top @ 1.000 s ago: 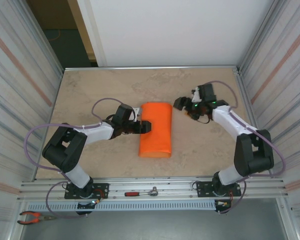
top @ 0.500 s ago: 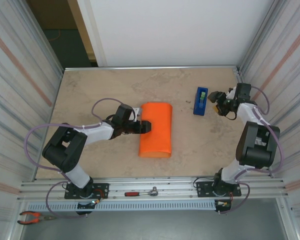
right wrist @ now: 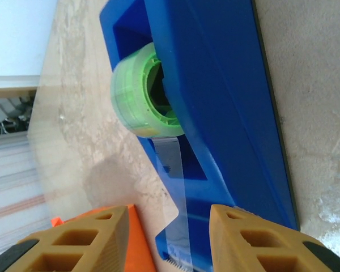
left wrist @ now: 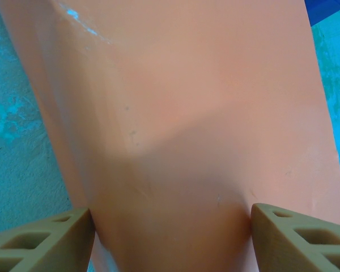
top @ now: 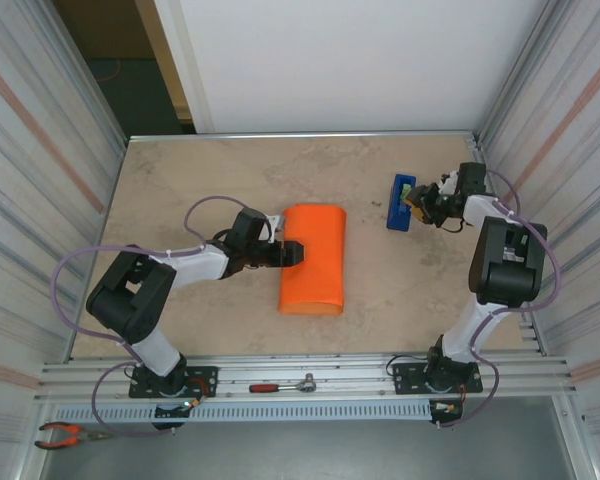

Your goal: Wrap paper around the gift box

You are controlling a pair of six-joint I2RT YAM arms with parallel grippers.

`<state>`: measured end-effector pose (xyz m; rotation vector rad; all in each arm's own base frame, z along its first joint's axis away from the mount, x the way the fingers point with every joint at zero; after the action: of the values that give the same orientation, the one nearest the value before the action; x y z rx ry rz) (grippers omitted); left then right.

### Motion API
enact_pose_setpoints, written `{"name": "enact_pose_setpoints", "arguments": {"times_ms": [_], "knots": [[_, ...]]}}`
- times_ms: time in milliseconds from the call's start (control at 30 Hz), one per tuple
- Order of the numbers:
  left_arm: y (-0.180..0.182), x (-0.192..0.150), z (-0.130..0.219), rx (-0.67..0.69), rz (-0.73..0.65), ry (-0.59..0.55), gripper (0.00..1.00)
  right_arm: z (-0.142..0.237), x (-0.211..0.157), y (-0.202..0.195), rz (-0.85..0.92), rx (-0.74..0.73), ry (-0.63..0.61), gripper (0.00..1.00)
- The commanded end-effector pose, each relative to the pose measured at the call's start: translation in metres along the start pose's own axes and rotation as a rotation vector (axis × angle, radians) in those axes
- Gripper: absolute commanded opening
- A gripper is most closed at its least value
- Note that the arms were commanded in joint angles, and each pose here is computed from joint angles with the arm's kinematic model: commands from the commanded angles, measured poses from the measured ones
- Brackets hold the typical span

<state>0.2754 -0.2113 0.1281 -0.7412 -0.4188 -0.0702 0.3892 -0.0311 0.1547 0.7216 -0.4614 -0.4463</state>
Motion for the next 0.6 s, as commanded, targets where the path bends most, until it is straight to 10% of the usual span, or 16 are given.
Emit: {"name": "enact_pose_setpoints", "arguments": {"times_ms": [0, 567], "knots": [[0.037, -0.038, -0.013, 0.193, 0.067, 0.147, 0.7, -0.007, 0.003, 0.002, 0.034, 0.021, 0.019, 0.39], [0.038, -0.037, -0.015, 0.196, 0.069, 0.148, 0.7, -0.018, -0.002, -0.004, 0.026, 0.043, 0.059, 0.2]]}}
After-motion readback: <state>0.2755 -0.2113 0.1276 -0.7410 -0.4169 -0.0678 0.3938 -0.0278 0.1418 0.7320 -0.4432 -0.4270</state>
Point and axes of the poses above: each hand's point on the last joint's axis, 136 mm out from that joint toward the fingers, its own z axis back along the fingers, its own y axis along the line the jaws close on, x = y × z, the point moved 10 cm from there along z, back along the fingers, and after that the axes turned 8 degrees about z, right-handed, at the moved point
